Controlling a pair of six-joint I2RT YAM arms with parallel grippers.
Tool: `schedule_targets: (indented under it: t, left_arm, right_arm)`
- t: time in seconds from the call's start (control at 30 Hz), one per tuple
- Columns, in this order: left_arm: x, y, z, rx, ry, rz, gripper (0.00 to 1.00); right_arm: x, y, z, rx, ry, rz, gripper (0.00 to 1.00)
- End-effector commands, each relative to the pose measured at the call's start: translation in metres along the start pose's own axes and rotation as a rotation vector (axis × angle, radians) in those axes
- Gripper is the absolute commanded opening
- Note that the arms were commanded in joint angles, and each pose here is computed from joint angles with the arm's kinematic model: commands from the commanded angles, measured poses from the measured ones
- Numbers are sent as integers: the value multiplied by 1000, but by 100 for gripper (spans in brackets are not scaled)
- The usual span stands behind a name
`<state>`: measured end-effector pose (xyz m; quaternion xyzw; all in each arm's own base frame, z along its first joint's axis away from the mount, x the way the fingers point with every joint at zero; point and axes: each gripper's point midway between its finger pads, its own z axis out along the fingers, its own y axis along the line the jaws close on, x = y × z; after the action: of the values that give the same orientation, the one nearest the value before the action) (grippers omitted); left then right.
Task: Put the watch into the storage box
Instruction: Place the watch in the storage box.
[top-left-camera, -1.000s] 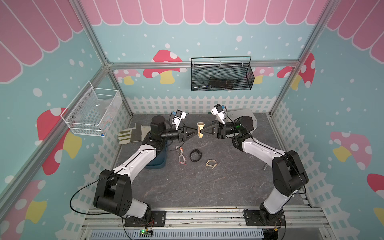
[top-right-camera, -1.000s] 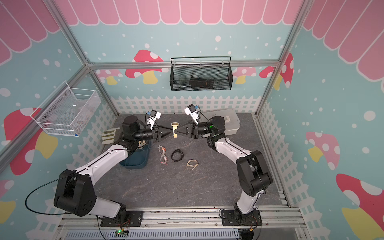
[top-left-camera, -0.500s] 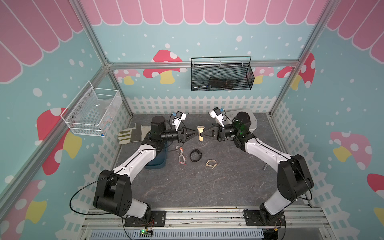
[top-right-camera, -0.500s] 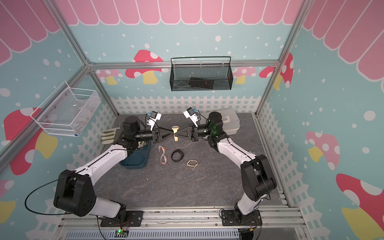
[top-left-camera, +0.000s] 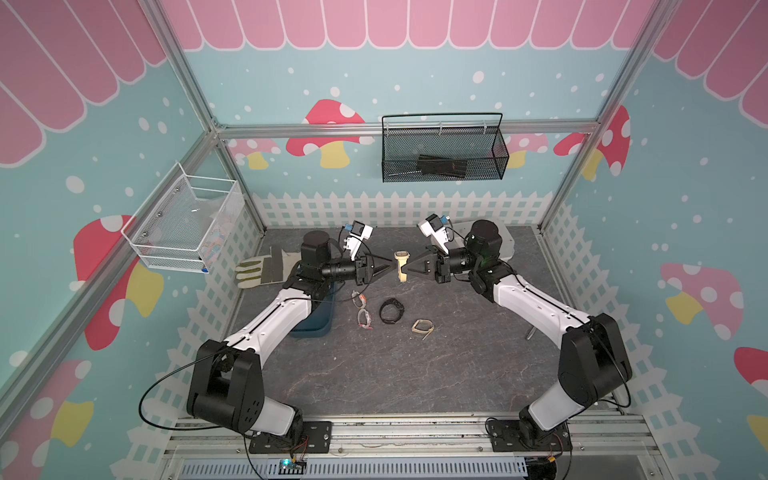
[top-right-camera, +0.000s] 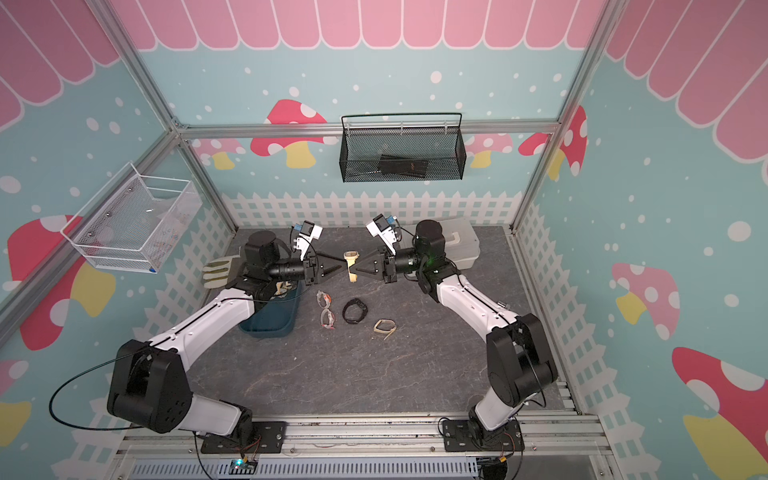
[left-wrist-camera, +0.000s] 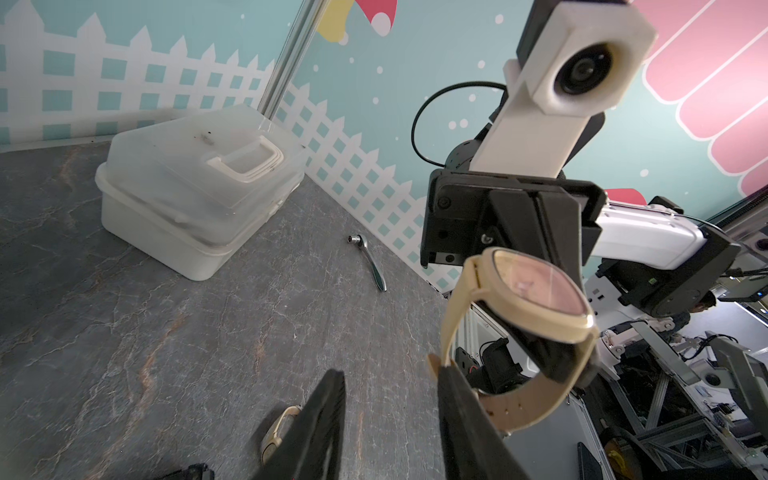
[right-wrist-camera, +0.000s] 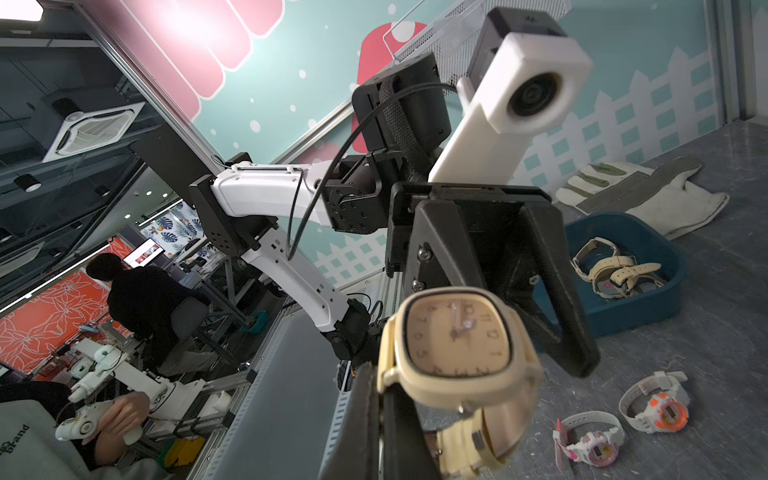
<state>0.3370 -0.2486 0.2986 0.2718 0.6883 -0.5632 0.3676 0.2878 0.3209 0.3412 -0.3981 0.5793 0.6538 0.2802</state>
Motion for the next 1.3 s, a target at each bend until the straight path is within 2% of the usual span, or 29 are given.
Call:
schedule_targets:
  t: [0.0,0.37,0.5,0.57,0.73,0.83,0.9,0.97,1.0,1.03,1.07,1.17,1.27]
  left_arm:
    - [-17,-20,-4,49,-22,57,40]
    - [-15,-22,0,66,-16,50,39]
    - [-15,-22,0,66,-16,49,36]
    - [-14,-22,0,66,-15,48,29]
    - [-14,-23,-1,64,-15,56,0]
    - [-13,-22,-1,56,-14,56,0]
    - [-13,-18,-2,26,-19,60,0]
    - [-13,-10,-5,-32,-23,61,0]
    - [-14,-6,-8,-64,-30,62,0]
    - [-16,0,-11,-108,-43,63,0]
    - [-18,7,-15,-150,-57,60,0]
    - [-26,18,-29,-235,-109,69,0]
    - [-31,44,-50,-417,-153,50,0]
  right_arm:
    - [-8,2,7,-21,-5,-32,0]
    - [-9,4,21,-53,13,-36,0]
    - [-10,5,22,-54,12,-42,0]
    - [-10,3,22,-53,12,-38,0]
    - [-7,-1,23,-44,9,-27,0]
    - [-7,-1,22,-44,9,-30,1]
    - [-6,-2,22,-39,8,-29,18]
    - [-3,-5,20,-24,1,-29,58]
    - [-2,-8,18,-10,-6,-27,71]
    - [-2,-10,16,3,-14,-30,80]
    - [-1,-13,14,18,-22,-27,88]
    - [-1,-24,3,74,-44,-11,98]
    - [6,-43,-12,191,-48,13,100]
